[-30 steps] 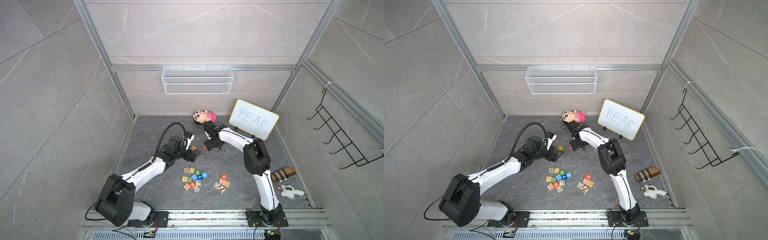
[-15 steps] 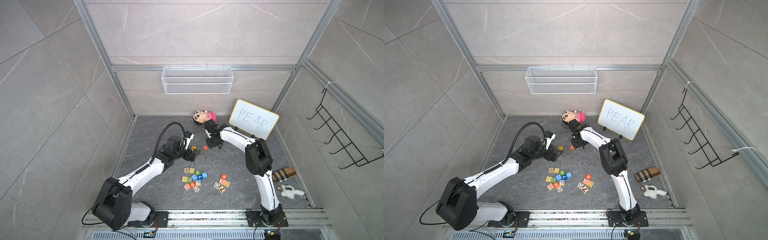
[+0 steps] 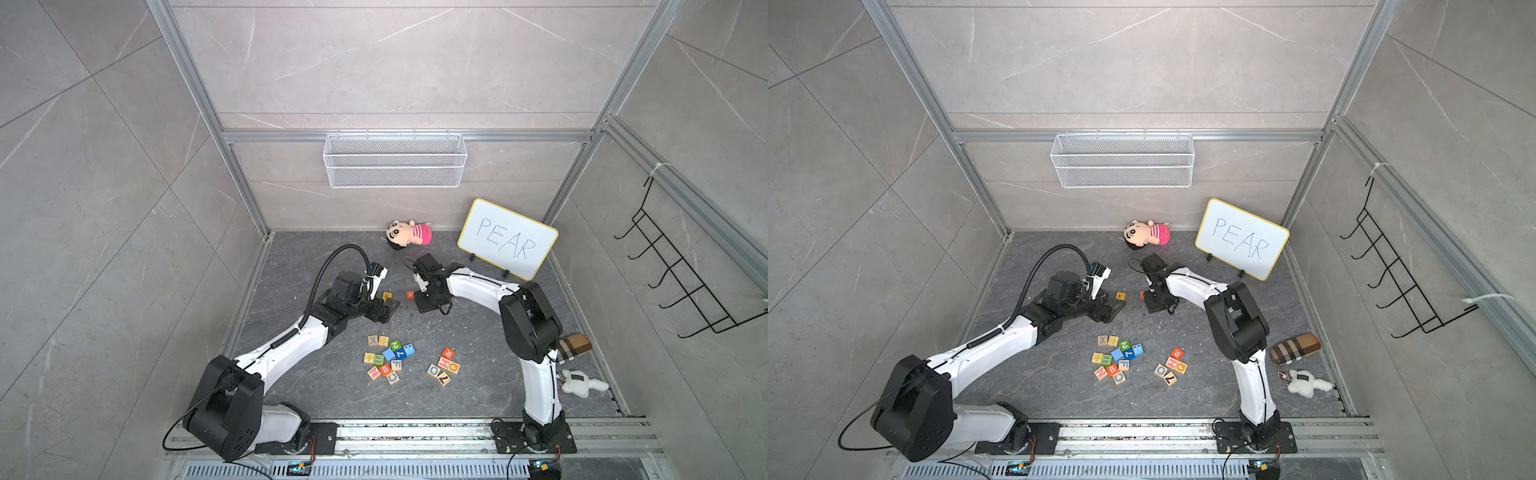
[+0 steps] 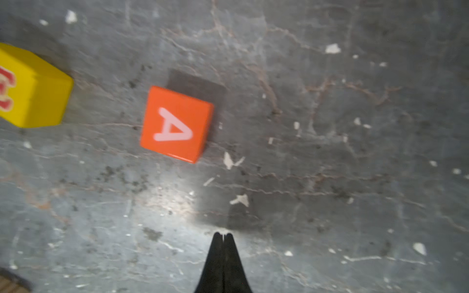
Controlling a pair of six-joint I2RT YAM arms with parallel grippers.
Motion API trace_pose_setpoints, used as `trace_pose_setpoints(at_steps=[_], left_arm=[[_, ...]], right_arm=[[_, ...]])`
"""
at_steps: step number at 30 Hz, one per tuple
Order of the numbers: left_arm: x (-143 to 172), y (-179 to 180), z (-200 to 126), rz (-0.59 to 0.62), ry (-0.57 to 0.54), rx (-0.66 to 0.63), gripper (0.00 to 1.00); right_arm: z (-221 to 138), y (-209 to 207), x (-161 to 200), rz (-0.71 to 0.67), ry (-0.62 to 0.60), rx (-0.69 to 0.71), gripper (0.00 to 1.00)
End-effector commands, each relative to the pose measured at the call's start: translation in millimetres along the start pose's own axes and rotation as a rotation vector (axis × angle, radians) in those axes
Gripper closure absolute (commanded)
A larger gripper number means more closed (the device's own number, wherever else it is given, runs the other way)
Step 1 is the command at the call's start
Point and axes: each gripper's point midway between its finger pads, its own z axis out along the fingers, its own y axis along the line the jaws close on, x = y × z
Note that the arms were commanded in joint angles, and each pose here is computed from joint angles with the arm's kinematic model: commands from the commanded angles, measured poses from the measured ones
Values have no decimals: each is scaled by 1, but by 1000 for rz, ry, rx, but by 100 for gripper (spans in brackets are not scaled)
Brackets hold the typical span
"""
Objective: Spell the uppercase word “pear” with letter blocks
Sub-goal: Adjust the letter block at the center of the board.
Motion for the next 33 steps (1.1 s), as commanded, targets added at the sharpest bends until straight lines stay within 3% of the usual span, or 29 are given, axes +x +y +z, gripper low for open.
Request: trace_pose_setpoints(at_steps=[1,33], left_arm=[[-13,1,-4,9,-36,-8,9],[-12,2,-8,6,-39,-22,4]], right_arm=[[5,12,-5,45,-18,-45,100],[27,-1,-69,56,-85,60,100]])
